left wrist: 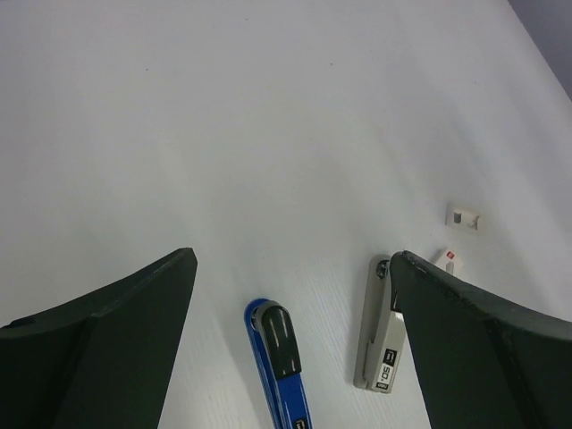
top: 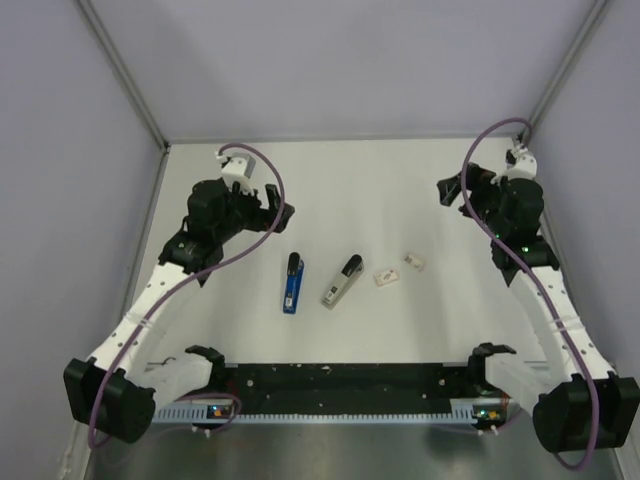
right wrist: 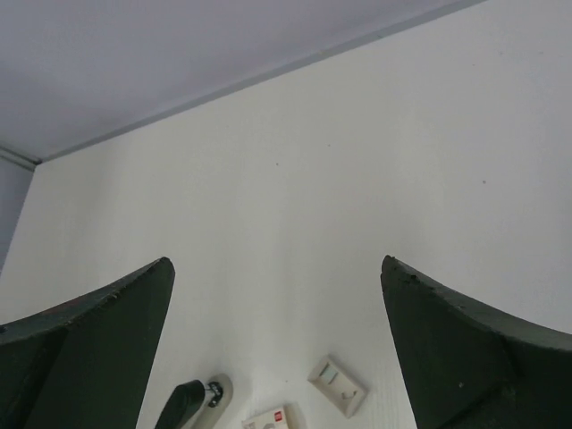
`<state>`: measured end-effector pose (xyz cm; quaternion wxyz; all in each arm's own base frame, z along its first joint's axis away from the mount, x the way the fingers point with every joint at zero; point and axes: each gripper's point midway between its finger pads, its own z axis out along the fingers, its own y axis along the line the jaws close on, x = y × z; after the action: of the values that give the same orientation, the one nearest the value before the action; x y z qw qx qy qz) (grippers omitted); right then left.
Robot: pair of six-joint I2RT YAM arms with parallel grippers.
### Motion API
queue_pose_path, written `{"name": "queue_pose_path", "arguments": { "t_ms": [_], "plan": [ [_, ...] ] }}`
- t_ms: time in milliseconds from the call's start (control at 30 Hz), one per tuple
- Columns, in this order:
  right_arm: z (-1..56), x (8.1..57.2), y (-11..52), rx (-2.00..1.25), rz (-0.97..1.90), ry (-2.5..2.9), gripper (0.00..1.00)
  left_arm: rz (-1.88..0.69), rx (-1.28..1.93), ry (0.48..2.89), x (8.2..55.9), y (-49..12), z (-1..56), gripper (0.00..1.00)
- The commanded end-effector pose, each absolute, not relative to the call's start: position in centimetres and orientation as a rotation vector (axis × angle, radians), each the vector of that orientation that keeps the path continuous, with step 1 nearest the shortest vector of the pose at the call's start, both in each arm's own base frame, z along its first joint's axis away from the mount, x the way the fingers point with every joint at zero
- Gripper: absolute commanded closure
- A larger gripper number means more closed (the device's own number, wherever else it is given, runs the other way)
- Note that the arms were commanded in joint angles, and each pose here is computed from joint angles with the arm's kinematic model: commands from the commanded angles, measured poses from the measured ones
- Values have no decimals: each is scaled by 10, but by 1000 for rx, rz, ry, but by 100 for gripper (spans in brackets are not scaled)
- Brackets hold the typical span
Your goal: Unload the staples from the stapler
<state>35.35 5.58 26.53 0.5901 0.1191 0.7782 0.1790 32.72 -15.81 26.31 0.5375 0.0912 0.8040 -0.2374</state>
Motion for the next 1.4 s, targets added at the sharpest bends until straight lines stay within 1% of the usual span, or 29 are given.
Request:
{"name": "queue_pose_path", "arguments": {
  "t_ms": [0,33,67,100,133,200,267,367,467,533,667,800,933,1000,1100,1267,1333,1367],
  "plan": [
    [268,353,103,207,735,1784,1,-632,248,1917,318,-167,273,2],
    [252,344,124,111,863,1809,1,-663,259,1953,314,-172,265,2],
    [253,344,135,72,944,1773,1,-692,260,1998,308,-175,255,2],
    [239,344,136,117,944,1830,1,-726,256,2030,303,-179,246,2],
    [229,346,133,143,861,1889,1,-752,250,2058,298,-182,236,2],
    [219,341,134,80,565,1956,1,-756,227,2095,290,-182,216,2],
    [224,330,143,28,468,1948,1,-688,191,2149,287,-178,192,2],
    [228,320,151,24,491,1976,1,-540,168,2238,283,-171,164,4],
    [227,319,143,75,386,2034,1,-436,149,2260,285,-169,152,5],
    [226,319,138,121,356,2059,1,-401,139,2275,285,-171,146,6],
    [233,314,148,1,400,2044,1,-346,120,2300,286,-173,134,9],
    [235,315,140,31,357,2047,1,-286,134,2358,285,-179,116,12],
    [238,310,147,22,429,2018,1,-237,139,2378,289,-184,105,13],
    [235,309,152,5,450,2028,1,-227,143,2390,291,-187,98,16],
    [223,308,156,-7,461,2065,1,-216,153,2401,293,-191,89,23],
    [215,306,159,-19,473,2090,1,-180,165,2403,298,-193,86,40],
    [214,306,160,-26,480,2093,1,-175,175,2406,299,-194,85,48],
    [213,306,161,-25,484,2095,1,-170,181,2409,299,-195,84,51]
  ]
}}
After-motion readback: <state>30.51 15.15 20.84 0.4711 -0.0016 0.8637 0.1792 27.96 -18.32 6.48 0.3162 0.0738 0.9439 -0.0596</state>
